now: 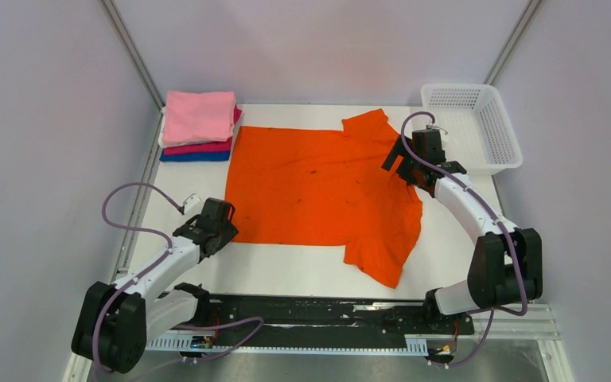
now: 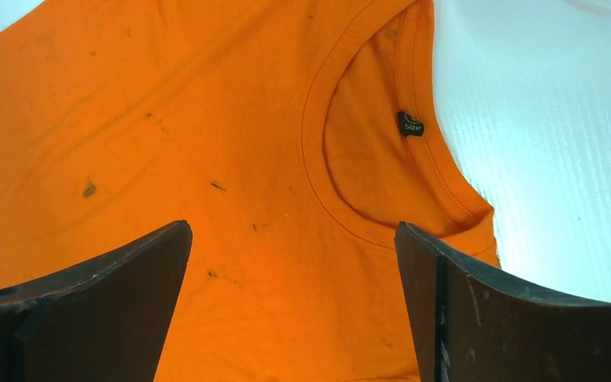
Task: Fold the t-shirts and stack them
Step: Grab the side of the flattened tshirt closest away from the robot with both arms
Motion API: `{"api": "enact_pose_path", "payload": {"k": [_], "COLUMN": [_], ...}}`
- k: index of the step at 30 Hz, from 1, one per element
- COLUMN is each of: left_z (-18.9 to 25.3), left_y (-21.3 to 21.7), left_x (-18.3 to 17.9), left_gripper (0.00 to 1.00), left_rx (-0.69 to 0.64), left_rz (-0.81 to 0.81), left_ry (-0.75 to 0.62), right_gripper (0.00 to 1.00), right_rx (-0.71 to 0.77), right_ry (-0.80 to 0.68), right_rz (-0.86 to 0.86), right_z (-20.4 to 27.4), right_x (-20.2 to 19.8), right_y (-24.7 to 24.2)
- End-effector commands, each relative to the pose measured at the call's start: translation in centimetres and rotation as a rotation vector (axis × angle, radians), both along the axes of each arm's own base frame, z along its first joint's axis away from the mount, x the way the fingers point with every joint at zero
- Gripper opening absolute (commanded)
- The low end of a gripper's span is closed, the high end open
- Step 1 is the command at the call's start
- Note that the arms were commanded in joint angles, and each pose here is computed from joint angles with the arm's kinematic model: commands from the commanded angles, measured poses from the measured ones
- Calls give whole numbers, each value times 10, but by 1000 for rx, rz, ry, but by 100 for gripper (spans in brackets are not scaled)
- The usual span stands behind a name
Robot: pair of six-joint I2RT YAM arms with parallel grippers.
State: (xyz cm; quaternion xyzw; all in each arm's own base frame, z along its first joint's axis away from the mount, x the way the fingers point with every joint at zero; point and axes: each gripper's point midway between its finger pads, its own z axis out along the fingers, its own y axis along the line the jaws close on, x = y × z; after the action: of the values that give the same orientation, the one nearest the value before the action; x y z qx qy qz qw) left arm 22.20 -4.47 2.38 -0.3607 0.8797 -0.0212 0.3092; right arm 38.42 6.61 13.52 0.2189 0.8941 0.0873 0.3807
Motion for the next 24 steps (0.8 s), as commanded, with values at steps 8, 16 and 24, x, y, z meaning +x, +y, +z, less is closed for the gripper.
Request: {"api": "enact_pose_path", "payload": {"k": [8,16,24], "left_z": [-3,8,35], "left_y": [-3,-9,-5], "left_x": [31,32,26], "left_gripper": [26,0,0], "left_rx": [6,-9,-4], "left_rz": [51,-6,-48], "left_ry": [-47,-69,-145], "right_gripper": [100,100,90], "right_rx": [-16,-48,-72], "right_ry": [-21,100,364], "right_rz": [-38,-37,173], "right_z": [8,-1,-32], "right_x": [-4,-43,-157], "right_y": [-8,-11,38]}}
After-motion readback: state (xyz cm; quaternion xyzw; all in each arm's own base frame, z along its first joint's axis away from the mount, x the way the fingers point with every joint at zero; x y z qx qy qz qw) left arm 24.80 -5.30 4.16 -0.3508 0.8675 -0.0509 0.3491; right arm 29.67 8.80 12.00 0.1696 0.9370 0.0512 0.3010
